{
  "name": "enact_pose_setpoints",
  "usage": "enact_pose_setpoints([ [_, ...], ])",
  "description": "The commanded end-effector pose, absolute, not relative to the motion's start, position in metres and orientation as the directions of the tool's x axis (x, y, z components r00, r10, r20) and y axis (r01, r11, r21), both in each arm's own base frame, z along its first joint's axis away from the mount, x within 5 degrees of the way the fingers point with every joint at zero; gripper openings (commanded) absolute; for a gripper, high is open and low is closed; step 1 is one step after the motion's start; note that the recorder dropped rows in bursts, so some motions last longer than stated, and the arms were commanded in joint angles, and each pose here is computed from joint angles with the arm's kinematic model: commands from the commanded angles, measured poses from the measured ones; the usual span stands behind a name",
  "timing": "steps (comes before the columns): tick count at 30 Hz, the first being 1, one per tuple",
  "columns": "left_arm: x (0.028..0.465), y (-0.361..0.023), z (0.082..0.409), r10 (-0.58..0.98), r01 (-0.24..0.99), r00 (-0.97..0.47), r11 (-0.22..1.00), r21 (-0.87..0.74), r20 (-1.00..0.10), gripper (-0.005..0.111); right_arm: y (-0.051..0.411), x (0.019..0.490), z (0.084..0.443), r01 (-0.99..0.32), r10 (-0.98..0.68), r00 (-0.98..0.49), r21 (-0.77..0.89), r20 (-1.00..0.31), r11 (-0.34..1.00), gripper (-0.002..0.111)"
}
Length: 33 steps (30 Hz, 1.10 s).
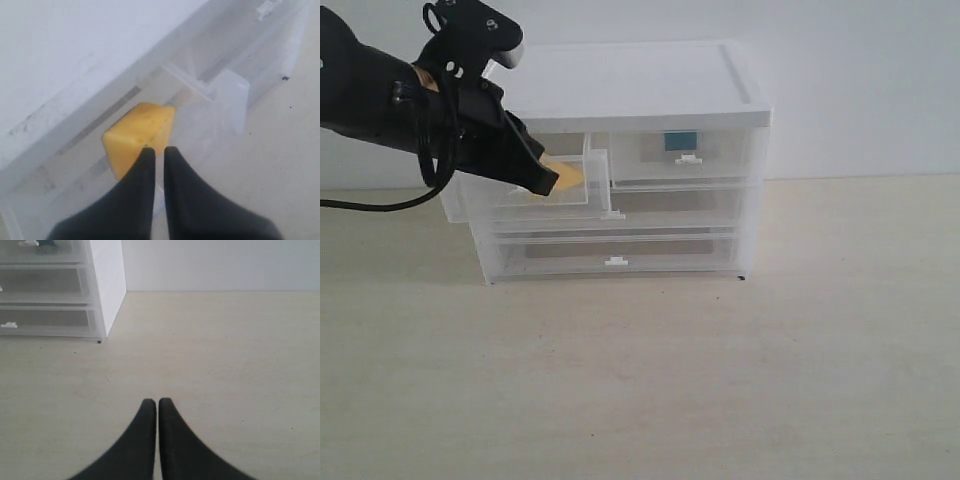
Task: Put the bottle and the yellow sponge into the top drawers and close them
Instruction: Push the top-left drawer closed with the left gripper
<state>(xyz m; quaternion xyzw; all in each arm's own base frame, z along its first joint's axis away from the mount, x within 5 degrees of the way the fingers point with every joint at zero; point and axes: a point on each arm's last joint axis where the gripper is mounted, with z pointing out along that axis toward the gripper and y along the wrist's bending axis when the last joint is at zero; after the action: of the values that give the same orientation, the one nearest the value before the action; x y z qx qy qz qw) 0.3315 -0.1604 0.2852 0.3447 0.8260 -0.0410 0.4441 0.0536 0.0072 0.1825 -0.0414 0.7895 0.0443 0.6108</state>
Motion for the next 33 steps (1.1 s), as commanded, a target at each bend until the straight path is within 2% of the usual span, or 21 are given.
enact_pose_setpoints([
  [1,0.334,-0.16,0.285,0.522,0.596,-0.365,0.767,0.237,-0.771,0.004,0.007,0.053,0.183,-0.119,-0.014,-0.242,0.015,-0.97,0.993,0.0],
  [5,0.325,-0.157,0.301,0.526,0.604,-0.368,0.762,0.233,-0.767,0.004,0.007,0.053,0.183,-0.119,-0.014,-0.242,0.015,-0.97,0.993,0.0],
  [8,0.314,-0.153,0.308,0.524,0.616,-0.441,0.767,0.18,-0.728,0.004,0.007,0.053,0.183,-0.119,-0.014,-0.242,0.015,-0.97,0.993,0.0],
  [16,0.316,-0.155,0.282,0.558,0.635,-0.545,0.762,0.126,-0.626,0.004,0.007,0.053,0.183,-0.119,-0.014,-0.242,0.015,-0.97,0.993,0.0],
  [22,0.332,-0.16,0.266,0.563,0.627,-0.516,0.762,0.163,-0.646,0.004,0.007,0.053,0.183,-0.119,-0.014,-0.242,0.015,-0.97,0.993,0.0],
  [27,0.341,-0.163,0.266,0.536,0.604,-0.461,0.773,0.192,-0.707,0.004,0.007,0.053,0.183,-0.119,-0.014,-0.242,0.015,-0.97,0.993,0.0],
  [33,0.358,-0.149,0.262,0.497,0.549,-0.449,0.809,0.209,-0.743,0.004,0.007,0.053,0.183,-0.119,-0.014,-0.242,0.015,-0.97,0.993,0.0],
])
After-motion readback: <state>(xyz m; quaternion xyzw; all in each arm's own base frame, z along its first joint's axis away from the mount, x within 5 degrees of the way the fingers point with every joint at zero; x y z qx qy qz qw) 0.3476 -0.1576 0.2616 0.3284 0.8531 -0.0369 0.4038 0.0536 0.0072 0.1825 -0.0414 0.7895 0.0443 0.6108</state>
